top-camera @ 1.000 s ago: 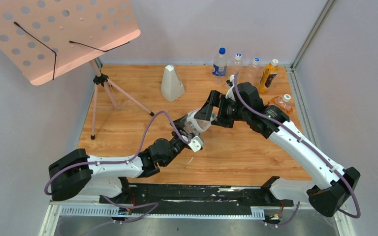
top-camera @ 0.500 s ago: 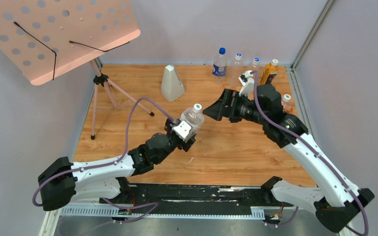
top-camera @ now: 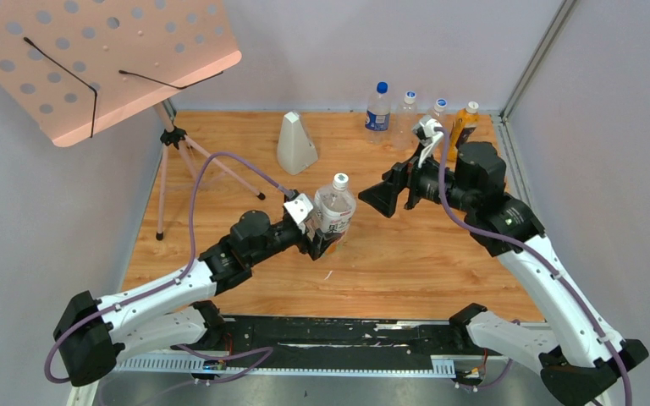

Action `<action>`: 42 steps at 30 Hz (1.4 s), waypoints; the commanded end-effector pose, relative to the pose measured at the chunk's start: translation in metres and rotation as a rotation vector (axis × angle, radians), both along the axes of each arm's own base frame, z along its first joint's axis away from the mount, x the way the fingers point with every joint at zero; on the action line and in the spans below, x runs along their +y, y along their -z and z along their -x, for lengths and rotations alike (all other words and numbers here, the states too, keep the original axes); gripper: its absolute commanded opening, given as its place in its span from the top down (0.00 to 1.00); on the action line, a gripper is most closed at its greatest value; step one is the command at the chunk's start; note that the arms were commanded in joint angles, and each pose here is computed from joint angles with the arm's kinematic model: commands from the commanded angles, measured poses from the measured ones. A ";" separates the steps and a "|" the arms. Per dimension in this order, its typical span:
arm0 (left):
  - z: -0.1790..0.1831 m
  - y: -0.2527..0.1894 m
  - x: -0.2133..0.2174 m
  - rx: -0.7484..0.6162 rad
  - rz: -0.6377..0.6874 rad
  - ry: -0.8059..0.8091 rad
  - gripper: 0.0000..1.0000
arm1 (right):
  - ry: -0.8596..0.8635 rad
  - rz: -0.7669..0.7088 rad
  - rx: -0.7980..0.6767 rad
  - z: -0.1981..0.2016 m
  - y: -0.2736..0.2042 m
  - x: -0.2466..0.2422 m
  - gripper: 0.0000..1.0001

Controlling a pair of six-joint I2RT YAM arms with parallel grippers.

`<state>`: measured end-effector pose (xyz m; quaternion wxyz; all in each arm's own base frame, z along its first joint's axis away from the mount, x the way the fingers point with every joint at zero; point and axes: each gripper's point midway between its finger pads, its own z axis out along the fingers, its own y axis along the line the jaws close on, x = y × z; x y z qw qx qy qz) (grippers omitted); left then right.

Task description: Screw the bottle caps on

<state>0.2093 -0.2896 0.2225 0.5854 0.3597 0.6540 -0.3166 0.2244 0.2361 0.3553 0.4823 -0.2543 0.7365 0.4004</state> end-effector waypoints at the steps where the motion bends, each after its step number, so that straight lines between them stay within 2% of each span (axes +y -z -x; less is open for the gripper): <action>1: 0.016 -0.025 -0.008 -0.005 0.035 0.113 0.90 | -0.081 -0.022 -0.096 0.002 -0.034 0.008 0.11; 10: 0.009 -0.020 0.001 -0.030 -0.050 0.075 0.90 | 0.069 0.023 0.129 -0.024 -0.021 0.013 0.25; 19: 0.004 -0.019 0.007 -0.063 -0.130 0.060 0.90 | 0.079 0.087 0.252 -0.027 0.000 0.028 0.34; 36: 0.000 -0.017 0.013 -0.090 -0.187 0.045 0.91 | -0.012 0.084 0.302 -0.015 0.007 0.046 0.42; 42: 0.001 -0.020 0.013 -0.097 -0.186 0.051 0.91 | -0.016 0.087 0.307 -0.016 0.009 0.047 0.49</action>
